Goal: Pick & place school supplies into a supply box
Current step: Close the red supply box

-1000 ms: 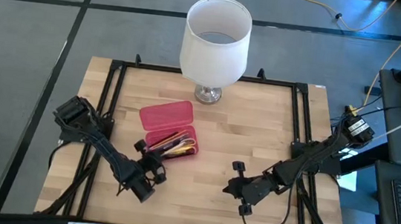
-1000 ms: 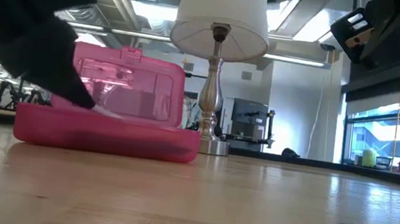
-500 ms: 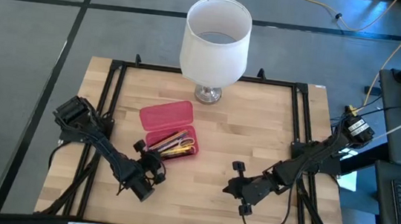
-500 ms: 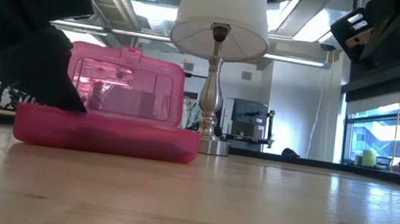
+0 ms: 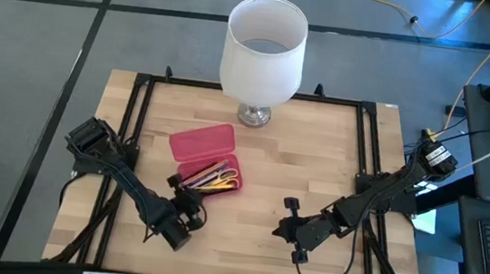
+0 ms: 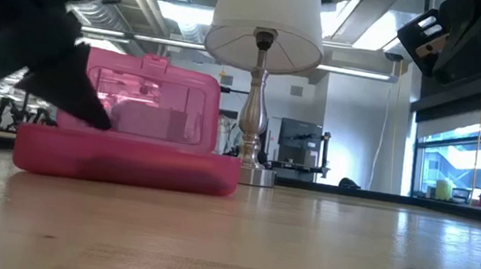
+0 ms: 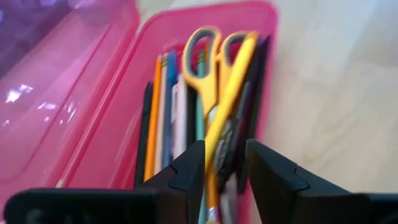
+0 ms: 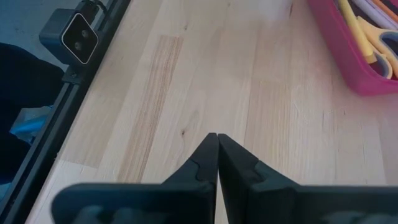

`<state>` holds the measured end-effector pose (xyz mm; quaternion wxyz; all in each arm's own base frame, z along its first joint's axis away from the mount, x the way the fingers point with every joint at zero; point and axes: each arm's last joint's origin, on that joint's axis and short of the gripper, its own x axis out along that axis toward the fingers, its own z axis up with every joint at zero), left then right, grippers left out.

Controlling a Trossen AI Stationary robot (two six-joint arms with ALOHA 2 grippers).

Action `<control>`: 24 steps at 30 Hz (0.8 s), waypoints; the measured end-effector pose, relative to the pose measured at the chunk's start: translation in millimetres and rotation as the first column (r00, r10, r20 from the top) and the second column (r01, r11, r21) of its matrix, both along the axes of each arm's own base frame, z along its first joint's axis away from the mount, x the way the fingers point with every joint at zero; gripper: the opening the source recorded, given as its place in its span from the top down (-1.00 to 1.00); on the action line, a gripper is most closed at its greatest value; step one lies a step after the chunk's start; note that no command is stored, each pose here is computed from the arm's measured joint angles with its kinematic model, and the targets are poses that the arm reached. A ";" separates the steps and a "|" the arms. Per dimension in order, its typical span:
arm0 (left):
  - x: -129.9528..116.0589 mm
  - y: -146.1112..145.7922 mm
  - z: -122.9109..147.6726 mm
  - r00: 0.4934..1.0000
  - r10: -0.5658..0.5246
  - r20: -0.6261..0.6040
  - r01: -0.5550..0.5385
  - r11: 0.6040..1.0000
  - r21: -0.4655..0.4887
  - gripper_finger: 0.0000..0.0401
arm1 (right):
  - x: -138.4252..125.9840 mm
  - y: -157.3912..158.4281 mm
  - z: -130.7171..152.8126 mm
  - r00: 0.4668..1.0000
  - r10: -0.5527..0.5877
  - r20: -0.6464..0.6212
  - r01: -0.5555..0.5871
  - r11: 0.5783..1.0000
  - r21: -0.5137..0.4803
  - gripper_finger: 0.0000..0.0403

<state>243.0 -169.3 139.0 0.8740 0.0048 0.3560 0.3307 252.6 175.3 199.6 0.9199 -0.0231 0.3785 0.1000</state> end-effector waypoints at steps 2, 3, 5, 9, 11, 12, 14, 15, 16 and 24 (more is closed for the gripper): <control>4.7 -3.7 6.0 1.000 -0.026 -0.003 0.026 1.000 0.005 0.43 | 0.0 0.0 0.0 1.000 0.000 0.000 0.000 1.000 0.000 0.93; 6.6 -5.4 8.7 0.999 -0.039 -0.007 0.039 0.999 0.009 0.42 | 0.0 0.0 0.0 1.000 0.000 0.000 0.000 1.000 0.000 0.93; 10.9 -9.1 14.7 0.998 -0.062 -0.011 0.062 0.998 0.003 0.40 | 0.0 0.0 0.0 1.000 0.000 0.000 0.000 1.000 0.000 0.93; 19.3 -17.1 26.1 0.986 -0.148 -0.076 0.145 0.988 -0.043 0.39 | 0.0 0.0 0.0 1.000 0.000 0.000 0.000 1.000 0.000 0.93; 22.4 -20.7 31.2 0.975 -0.193 -0.105 0.187 0.980 -0.065 0.40 | 0.0 0.0 0.0 1.000 0.000 0.000 0.000 1.000 0.000 0.93; 24.2 -22.3 34.2 0.971 -0.212 -0.110 0.205 0.977 -0.065 0.40 | 0.0 -0.1 0.0 1.000 0.000 0.000 0.000 1.000 0.000 0.93; 27.3 -25.3 39.7 0.967 -0.234 -0.104 0.229 0.972 -0.062 0.41 | 0.0 0.0 0.0 1.000 0.000 0.000 0.000 1.000 0.000 0.93; 28.2 -27.0 41.9 0.965 -0.242 -0.099 0.237 0.970 -0.062 0.42 | 0.0 0.0 0.0 1.000 0.000 0.000 0.000 1.000 0.000 0.93; 29.2 -28.0 43.7 0.965 -0.244 -0.092 0.239 0.969 -0.065 0.42 | 0.0 0.0 0.0 1.000 0.000 0.000 0.000 1.000 0.000 0.93; 31.0 -29.8 46.2 0.963 -0.252 -0.091 0.242 0.964 -0.108 0.37 | -0.3 -0.2 -0.3 1.000 0.001 -0.004 -0.001 1.000 -0.002 0.93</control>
